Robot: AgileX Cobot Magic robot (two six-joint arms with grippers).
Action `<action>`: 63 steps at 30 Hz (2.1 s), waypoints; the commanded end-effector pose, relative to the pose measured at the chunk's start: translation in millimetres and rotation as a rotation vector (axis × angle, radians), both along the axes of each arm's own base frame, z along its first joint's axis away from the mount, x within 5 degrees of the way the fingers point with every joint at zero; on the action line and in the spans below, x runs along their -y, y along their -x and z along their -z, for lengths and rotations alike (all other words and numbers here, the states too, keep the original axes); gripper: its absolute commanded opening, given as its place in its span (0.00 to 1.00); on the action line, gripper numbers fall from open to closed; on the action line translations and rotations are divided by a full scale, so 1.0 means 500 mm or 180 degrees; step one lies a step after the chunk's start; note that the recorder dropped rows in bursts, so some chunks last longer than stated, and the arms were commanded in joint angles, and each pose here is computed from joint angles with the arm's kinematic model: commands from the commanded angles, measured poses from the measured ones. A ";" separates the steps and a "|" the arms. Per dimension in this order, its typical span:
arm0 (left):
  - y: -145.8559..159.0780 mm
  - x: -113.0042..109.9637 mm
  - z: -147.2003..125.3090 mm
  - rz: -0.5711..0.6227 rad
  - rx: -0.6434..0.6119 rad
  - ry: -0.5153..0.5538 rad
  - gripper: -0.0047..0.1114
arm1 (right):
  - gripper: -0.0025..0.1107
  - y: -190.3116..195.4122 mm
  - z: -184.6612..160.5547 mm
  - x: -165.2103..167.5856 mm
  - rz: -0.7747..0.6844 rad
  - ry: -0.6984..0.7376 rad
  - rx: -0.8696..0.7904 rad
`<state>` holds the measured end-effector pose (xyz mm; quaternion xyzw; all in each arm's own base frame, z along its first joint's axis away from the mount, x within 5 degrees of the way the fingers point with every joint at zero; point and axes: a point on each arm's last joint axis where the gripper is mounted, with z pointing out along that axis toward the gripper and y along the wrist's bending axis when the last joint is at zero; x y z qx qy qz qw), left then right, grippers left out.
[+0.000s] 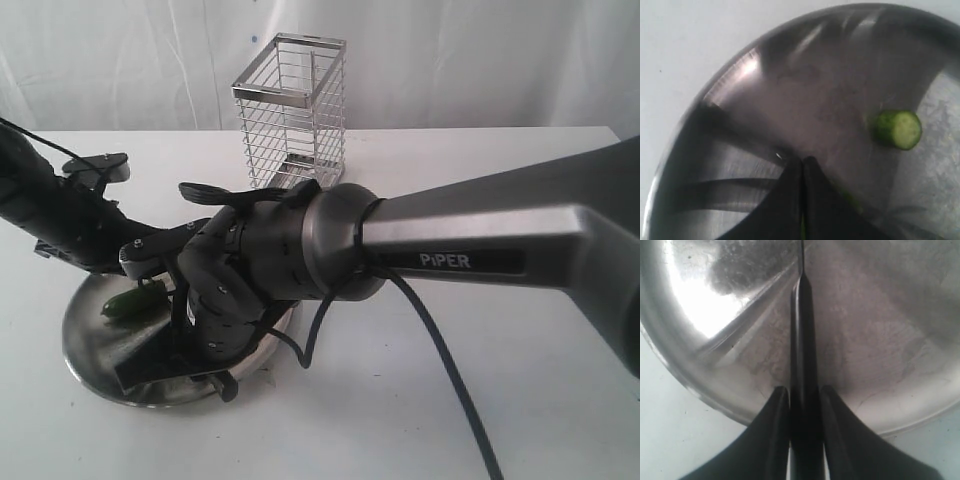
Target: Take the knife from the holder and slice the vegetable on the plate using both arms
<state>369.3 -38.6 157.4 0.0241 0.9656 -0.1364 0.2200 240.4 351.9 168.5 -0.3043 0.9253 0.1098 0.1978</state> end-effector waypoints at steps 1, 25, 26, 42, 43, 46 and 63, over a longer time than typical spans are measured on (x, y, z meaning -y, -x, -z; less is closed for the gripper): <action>0.004 0.004 0.038 0.0001 -0.0244 0.0057 0.04 | 0.02 0.002 -0.002 0.000 -0.0008 -0.0001 0.0006; 0.080 -0.009 -0.021 0.0118 -0.0036 -0.0163 0.04 | 0.02 0.003 0.000 0.004 0.0003 0.0060 -0.0033; 0.079 -0.010 -0.020 0.0101 -0.0030 -0.0160 0.04 | 0.02 0.003 0.000 0.004 0.0003 0.0060 -0.0033; 0.077 -0.005 0.003 0.0065 -0.0176 -0.0086 0.04 | 0.02 0.006 0.002 0.009 0.0019 0.0151 -0.0093; 0.077 -0.005 0.003 0.0058 -0.0170 -0.0084 0.04 | 0.02 0.007 0.003 0.010 0.0027 0.0176 -0.0115; 0.076 -0.006 0.003 0.0055 -0.0164 -0.0086 0.04 | 0.02 0.014 0.007 0.017 0.0027 0.0299 -0.0249; 0.080 -0.004 0.004 0.0088 -0.0235 -0.0061 0.04 | 0.02 0.014 -0.017 0.006 -0.0177 0.0225 -0.0217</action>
